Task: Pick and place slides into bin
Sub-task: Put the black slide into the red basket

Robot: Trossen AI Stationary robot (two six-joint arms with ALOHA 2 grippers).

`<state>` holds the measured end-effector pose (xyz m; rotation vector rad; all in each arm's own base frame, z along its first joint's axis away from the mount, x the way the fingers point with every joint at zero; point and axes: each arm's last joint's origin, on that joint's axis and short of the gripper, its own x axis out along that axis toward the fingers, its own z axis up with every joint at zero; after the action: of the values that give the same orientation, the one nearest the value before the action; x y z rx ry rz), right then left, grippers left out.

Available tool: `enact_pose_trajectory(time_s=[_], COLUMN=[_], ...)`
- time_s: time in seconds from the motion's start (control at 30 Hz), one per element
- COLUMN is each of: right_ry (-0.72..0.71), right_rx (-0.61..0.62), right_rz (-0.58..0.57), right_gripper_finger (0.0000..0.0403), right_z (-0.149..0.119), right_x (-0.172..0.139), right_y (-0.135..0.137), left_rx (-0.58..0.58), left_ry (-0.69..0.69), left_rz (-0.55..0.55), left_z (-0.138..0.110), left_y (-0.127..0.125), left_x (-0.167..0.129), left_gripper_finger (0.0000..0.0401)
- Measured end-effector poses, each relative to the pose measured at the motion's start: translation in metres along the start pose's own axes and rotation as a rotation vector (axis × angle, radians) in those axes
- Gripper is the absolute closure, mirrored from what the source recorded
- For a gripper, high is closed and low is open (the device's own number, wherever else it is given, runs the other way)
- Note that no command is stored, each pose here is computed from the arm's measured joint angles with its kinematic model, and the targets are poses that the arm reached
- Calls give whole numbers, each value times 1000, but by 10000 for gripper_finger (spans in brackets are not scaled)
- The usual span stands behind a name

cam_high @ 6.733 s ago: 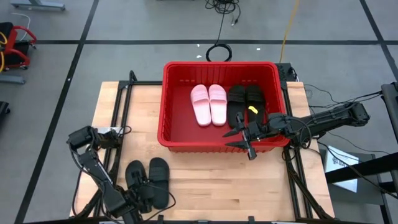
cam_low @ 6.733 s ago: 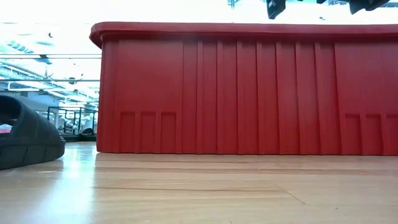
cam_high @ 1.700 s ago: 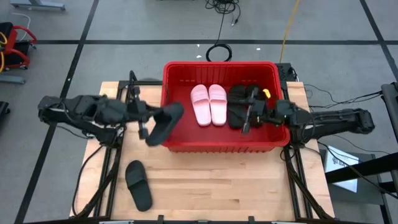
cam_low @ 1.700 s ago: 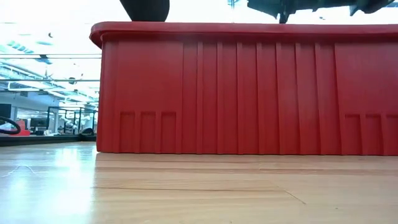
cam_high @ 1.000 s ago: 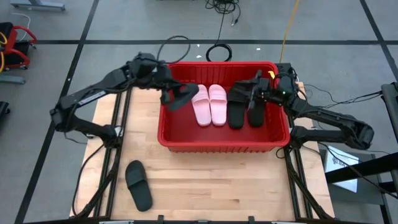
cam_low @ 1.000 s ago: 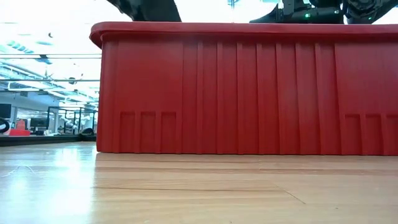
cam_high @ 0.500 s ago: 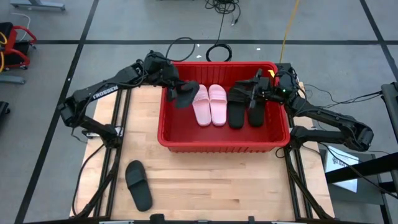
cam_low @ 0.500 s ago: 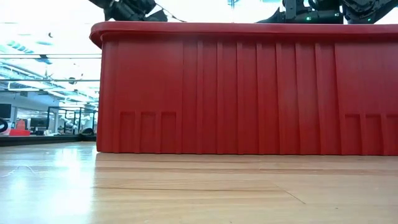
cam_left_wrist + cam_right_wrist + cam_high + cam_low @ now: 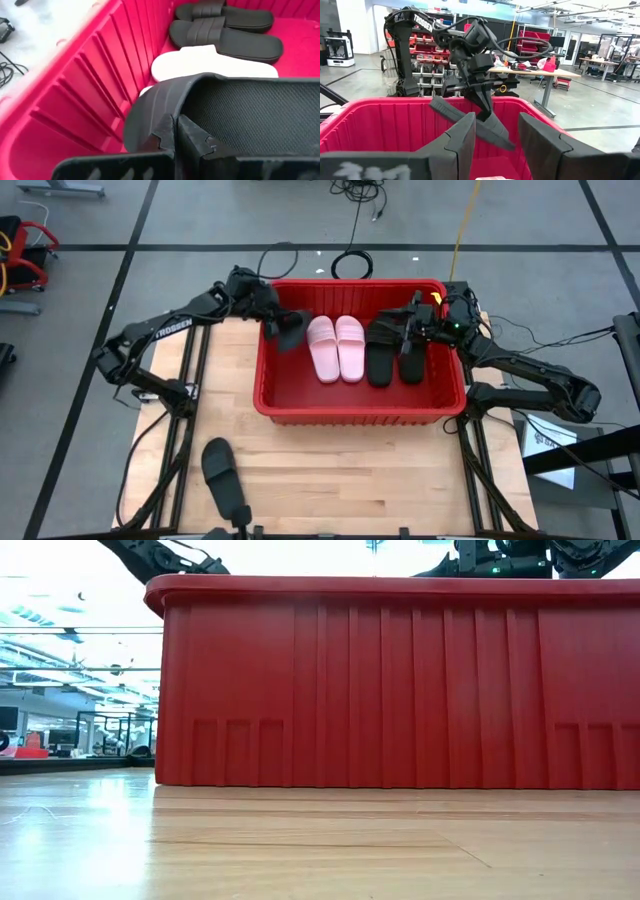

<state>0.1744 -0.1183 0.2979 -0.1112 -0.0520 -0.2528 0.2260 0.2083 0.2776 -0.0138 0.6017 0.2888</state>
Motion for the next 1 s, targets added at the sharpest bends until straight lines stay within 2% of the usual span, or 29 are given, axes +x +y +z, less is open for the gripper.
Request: enact_pose_trajectory(time_s=[0.3,0.6,0.83,1.0], right_ry=[7,47,41,40], right_rx=[-21,-15,-15,-7], right_rz=[0,4,3,3], right_gripper_finger=[261,261,261,261], right_z=[-3,-14,-14,-14], right_x=[3,12,13,13], right_y=[-1,-4,-5,-5], left_rx=[16,22,77,96], left_ry=[-20,31,142,196], left_rz=[1,80,117,110], left_z=[-5,-9,9,30], left_y=[-4,0,-2,-5], left_x=[5,23,17,8], left_gripper_finger=[401,401,401,401])
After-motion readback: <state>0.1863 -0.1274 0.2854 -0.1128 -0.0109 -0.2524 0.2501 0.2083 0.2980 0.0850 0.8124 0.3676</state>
